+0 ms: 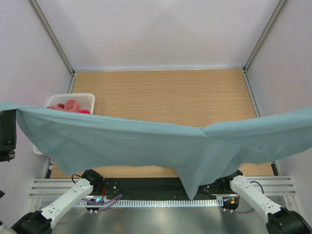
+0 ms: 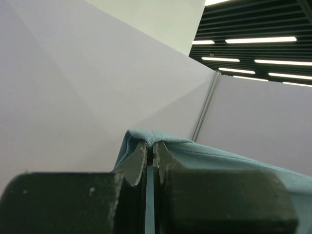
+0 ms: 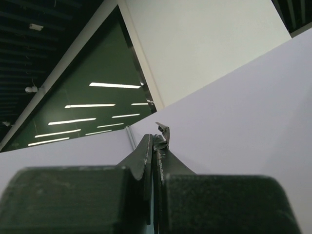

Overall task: Fold and stack the t-shirts
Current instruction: Flatten the tshirt out

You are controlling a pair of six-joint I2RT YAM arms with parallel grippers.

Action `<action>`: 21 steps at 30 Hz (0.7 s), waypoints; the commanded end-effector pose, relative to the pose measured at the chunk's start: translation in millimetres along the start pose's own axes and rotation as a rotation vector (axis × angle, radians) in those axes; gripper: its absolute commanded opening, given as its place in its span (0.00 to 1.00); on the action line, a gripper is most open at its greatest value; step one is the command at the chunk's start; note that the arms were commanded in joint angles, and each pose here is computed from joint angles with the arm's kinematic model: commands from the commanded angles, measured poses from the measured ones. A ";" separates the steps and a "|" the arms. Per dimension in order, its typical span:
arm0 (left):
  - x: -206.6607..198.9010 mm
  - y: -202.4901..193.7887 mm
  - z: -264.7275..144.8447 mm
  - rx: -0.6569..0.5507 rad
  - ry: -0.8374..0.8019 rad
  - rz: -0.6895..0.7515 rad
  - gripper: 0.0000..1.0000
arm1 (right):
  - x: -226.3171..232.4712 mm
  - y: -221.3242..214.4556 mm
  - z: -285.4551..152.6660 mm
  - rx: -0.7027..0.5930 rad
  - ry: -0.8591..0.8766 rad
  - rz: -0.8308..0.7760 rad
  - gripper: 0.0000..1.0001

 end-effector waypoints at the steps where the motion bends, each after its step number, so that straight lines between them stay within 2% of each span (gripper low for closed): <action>1: 9.0 -25.9 38.3 0.004 0.017 0.031 0.00 | -9.4 -31.2 27.8 0.012 -0.052 -0.022 0.01; 4: 20.9 -48.8 62.6 0.009 0.047 0.062 0.00 | -24.0 -65.5 43.5 0.056 -0.112 -0.089 0.01; 9: 72.8 -133.5 115.3 0.115 0.207 0.186 0.00 | -62.1 -151.5 71.0 0.197 -0.255 -0.287 0.01; 11: 99.8 -181.8 136.8 0.203 0.277 0.242 0.00 | -81.6 -191.0 74.8 0.259 -0.325 -0.381 0.01; 12: 105.1 -192.7 145.6 0.198 0.280 0.248 0.00 | -87.6 -206.6 75.9 0.285 -0.339 -0.411 0.01; 13: 123.1 -224.6 157.9 0.250 0.321 0.275 0.00 | -101.5 -238.8 77.5 0.336 -0.380 -0.477 0.01; 16: 163.2 -265.2 176.9 0.302 0.421 0.309 0.00 | -123.6 -295.1 77.3 0.408 -0.427 -0.570 0.01; 17: 185.8 -299.1 184.9 0.386 0.436 0.301 0.00 | -134.8 -324.0 78.8 0.467 -0.443 -0.632 0.01; 19: 219.5 -316.8 195.3 0.414 0.490 0.263 0.00 | -150.2 -358.7 81.2 0.520 -0.458 -0.690 0.01; 20: 248.1 -348.9 199.2 0.480 0.537 0.270 0.00 | -169.7 -391.3 81.2 0.593 -0.473 -0.743 0.01; 21: 259.8 -359.2 201.4 0.515 0.561 0.261 0.00 | -179.9 -404.1 81.9 0.617 -0.484 -0.759 0.01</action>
Point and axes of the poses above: each gripper's point midway between its finger pads, its own z axis out along the fingers, its own x axis along the line the jaws close on, y = z × x, the point moved 7 cm from there along -z, back along the fingers, and after that the axes turned 14 degrees about -z, right-handed, at the moved point
